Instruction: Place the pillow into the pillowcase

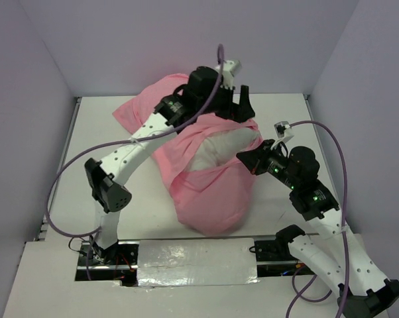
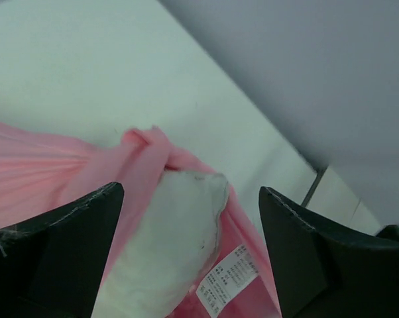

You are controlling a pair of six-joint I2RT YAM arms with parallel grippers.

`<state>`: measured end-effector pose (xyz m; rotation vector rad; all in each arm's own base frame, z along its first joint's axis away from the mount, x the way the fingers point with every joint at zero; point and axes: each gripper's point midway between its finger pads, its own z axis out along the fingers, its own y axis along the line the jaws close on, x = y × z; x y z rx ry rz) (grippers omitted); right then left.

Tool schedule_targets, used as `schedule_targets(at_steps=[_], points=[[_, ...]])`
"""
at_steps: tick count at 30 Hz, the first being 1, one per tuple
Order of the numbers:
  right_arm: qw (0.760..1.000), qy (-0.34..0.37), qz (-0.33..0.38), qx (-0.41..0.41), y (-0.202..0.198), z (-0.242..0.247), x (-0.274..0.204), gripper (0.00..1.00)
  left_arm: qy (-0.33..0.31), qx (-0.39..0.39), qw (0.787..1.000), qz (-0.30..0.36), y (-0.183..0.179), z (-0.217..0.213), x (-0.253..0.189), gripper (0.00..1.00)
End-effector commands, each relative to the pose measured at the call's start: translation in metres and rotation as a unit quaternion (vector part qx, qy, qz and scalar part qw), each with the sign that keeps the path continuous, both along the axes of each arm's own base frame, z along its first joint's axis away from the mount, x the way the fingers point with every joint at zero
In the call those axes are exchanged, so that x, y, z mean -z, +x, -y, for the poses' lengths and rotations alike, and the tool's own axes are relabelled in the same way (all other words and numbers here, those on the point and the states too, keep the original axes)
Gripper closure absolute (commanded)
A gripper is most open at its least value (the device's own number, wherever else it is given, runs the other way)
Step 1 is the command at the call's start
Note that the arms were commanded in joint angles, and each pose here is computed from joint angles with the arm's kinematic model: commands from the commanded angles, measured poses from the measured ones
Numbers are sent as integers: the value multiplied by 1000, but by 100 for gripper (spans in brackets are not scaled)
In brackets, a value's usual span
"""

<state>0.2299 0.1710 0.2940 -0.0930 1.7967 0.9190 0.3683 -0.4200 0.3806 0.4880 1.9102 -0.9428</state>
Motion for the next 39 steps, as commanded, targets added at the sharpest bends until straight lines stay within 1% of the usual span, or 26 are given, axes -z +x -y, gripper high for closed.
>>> schedule_targets(at_steps=[1,3,4,6,7,11,12,13,14,17,19,21,22,24,26,27,29,30,31,32,33,34,35,37,38,39], points=[[998,16,58,-3,-2,3,-35,100,43,98,993,-43,-23,29,61,5],[998,16,62,7,-2,7,-37,100,64,101,991,-65,-25,28,88,11],[998,15,63,12,-2,9,-38,100,83,111,986,-94,-31,25,116,13],[998,12,63,21,-2,13,-39,100,76,132,980,-131,-38,23,138,24],[998,14,62,30,0,16,-40,100,84,141,973,-164,-48,16,162,34],[995,21,80,55,-1,27,-54,100,120,32,967,-221,-26,-44,226,46],[994,20,89,63,-3,31,-59,100,135,15,957,-254,-32,-63,254,49],[992,21,102,78,-4,37,-68,100,136,-14,953,-271,-21,-84,267,55],[990,20,112,87,-5,41,-74,100,153,-40,944,-289,-21,-101,293,56],[979,31,182,89,-21,48,-112,100,213,-119,916,-317,-7,-142,338,67],[962,30,265,49,-38,41,-141,100,223,-128,910,-325,-3,-143,351,70],[948,36,316,32,-54,40,-158,100,226,-137,905,-334,6,-139,362,77],[932,40,361,21,-65,39,-175,100,226,-142,904,-333,14,-135,364,79],[920,41,391,4,-76,36,-186,100,218,-137,907,-333,17,-130,358,81],[926,37,376,3,-70,34,-184,100,198,-128,918,-317,23,-122,335,81],[947,21,319,27,-46,36,-162,100,182,-129,930,-292,32,-118,306,81],[970,5,235,56,-19,38,-128,100,167,-129,942,-260,38,-117,271,77],[985,-11,160,66,-7,38,-94,100,154,-128,949,-242,40,-115,252,71],[991,-27,100,83,11,38,-64,100,129,-125,962,-207,41,-115,212,64],[994,-45,50,88,19,38,-29,100,115,-122,968,-186,40,-115,191,45],[995,-51,24,84,22,35,-10,96,93,-118,976,-157,35,-116,157,32],[996,-52,5,75,23,31,5,84,83,-116,980,-141,33,-118,142,28],[997,-54,-17,50,18,24,29,59,75,-118,982,-126,31,-120,128,22],[998,-47,-19,42,13,22,36,29,65,-127,985,-100,25,-129,102,20],[997,-50,-13,52,11,27,38,21,66,-129,985,-95,23,-132,97,20],[996,-57,-8,65,11,32,37,19,68,-130,985,-94,19,-135,93,20]])
